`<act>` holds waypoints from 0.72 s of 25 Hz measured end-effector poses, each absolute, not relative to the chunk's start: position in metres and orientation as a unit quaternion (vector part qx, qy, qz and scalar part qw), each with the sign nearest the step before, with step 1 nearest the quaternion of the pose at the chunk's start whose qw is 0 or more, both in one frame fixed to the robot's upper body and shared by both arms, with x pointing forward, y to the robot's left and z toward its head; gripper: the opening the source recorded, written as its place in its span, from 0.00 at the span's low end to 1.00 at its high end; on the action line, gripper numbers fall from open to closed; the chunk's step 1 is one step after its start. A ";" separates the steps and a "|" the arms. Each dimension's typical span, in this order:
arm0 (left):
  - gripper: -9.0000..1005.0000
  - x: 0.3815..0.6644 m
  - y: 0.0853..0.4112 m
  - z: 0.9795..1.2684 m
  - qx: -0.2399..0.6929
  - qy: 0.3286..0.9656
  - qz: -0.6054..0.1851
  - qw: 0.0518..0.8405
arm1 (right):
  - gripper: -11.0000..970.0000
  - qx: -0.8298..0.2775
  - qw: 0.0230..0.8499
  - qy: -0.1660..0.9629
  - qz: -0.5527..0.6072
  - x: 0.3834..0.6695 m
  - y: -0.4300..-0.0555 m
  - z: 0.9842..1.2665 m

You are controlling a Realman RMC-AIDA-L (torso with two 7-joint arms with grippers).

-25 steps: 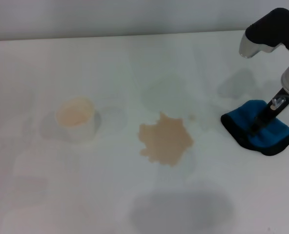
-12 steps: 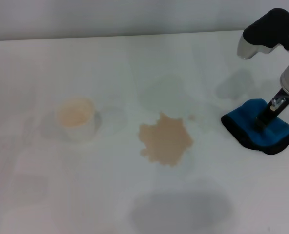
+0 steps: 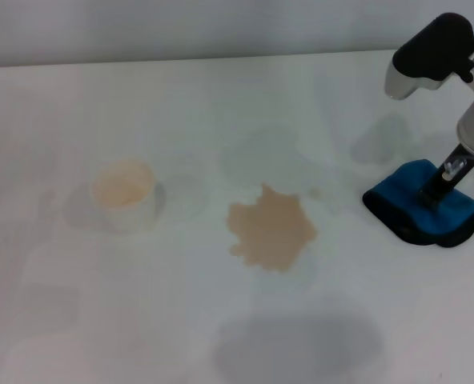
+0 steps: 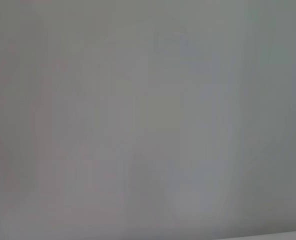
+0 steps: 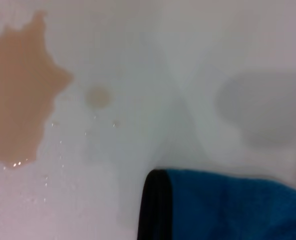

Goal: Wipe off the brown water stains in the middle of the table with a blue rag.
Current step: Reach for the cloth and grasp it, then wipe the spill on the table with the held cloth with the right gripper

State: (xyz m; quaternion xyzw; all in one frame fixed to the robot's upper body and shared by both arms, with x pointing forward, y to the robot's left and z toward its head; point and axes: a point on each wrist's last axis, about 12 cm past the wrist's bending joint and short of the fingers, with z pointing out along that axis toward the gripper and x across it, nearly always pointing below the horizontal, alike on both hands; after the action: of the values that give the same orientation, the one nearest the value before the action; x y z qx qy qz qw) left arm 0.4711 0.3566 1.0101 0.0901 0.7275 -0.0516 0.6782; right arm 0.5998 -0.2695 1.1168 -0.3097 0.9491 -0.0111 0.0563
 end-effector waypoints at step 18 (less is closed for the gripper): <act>0.87 0.475 0.356 1.012 0.096 0.725 -0.048 0.680 | 0.04 -0.402 0.082 0.912 0.020 0.604 -0.211 1.125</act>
State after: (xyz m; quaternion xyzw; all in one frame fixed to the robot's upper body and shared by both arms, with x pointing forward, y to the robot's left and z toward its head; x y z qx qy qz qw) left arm 0.4750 0.3555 1.0116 0.0956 0.7251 -0.0480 0.6803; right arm 0.6044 -0.2109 1.1245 -0.4023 0.9116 0.0200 0.0822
